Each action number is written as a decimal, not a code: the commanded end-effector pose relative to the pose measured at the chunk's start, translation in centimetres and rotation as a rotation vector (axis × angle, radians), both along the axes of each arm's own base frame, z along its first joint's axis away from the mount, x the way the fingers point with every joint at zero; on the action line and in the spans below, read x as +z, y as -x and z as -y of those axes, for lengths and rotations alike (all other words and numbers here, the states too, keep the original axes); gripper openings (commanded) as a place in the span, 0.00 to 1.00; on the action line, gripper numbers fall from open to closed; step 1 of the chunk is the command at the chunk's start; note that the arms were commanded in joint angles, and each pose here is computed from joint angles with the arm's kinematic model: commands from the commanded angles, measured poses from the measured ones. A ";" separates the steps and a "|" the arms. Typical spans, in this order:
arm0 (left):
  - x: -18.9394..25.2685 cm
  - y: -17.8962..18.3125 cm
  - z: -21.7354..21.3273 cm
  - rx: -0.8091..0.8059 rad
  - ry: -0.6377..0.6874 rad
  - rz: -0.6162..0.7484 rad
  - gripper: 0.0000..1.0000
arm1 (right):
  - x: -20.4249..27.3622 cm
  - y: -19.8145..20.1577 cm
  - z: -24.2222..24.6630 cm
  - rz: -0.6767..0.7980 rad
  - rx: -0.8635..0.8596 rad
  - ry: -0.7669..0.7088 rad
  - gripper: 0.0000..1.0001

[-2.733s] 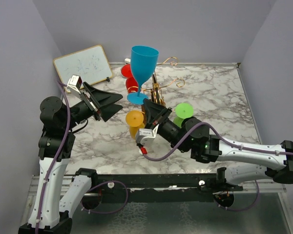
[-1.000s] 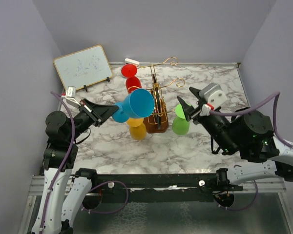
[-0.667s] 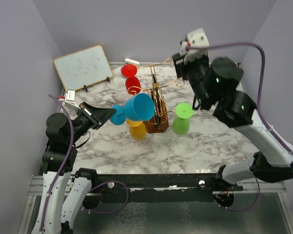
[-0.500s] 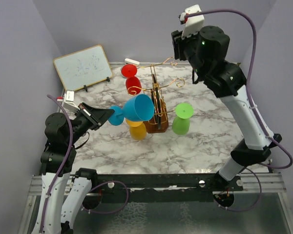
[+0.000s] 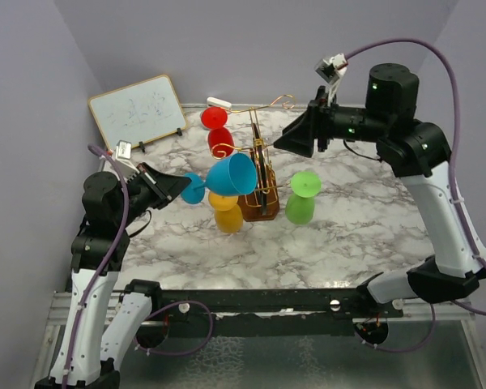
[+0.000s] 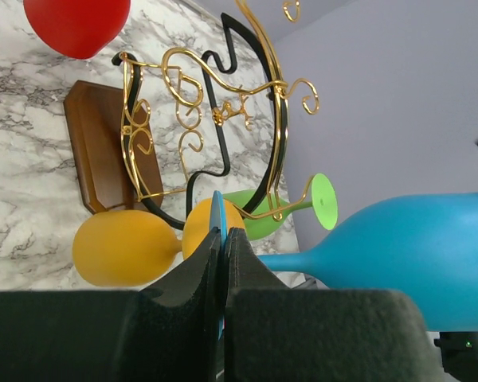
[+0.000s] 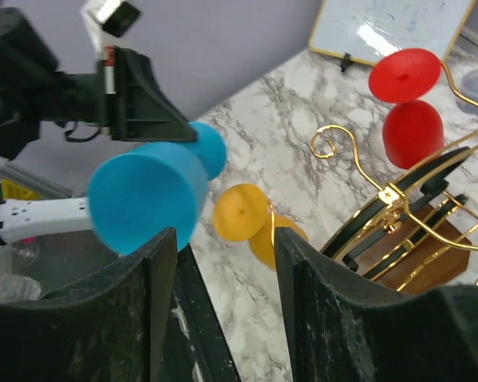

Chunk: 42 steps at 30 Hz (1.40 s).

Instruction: Take the wine glass off the wine glass rack

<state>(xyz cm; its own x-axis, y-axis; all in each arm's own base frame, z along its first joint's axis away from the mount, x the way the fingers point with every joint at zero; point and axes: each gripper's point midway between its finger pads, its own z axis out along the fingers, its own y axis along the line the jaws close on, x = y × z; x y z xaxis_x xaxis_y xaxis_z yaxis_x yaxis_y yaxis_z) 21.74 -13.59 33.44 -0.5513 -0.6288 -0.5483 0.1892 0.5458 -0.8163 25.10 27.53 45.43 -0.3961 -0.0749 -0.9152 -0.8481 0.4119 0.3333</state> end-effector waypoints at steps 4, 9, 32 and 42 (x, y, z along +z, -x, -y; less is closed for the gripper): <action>2.2 -1.7 0.4 -0.026 -0.029 0.060 0.00 | 0.2 3.1 0.0 -0.036 0.100 -0.044 0.50; 2.8 -2.4 0.5 -0.038 -0.041 0.064 0.00 | -0.8 2.2 -0.6 -0.052 0.070 -0.019 0.48; 4.0 -2.5 0.9 -0.059 -0.022 0.081 0.00 | -4.1 0.4 -6.6 -0.099 0.026 0.081 0.33; 1.6 -2.5 -0.4 0.016 -0.089 0.015 0.58 | -3.0 -0.4 -5.7 -0.065 -0.069 0.062 0.01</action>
<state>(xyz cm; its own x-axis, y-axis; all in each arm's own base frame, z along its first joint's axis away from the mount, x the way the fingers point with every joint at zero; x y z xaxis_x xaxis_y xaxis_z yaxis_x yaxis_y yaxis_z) 24.68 -14.09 35.17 -0.5602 -0.5872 -0.5843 0.2183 0.5758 -0.7879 25.21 34.13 39.77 -0.5040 -0.1761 -0.8456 -0.8072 0.4444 0.3886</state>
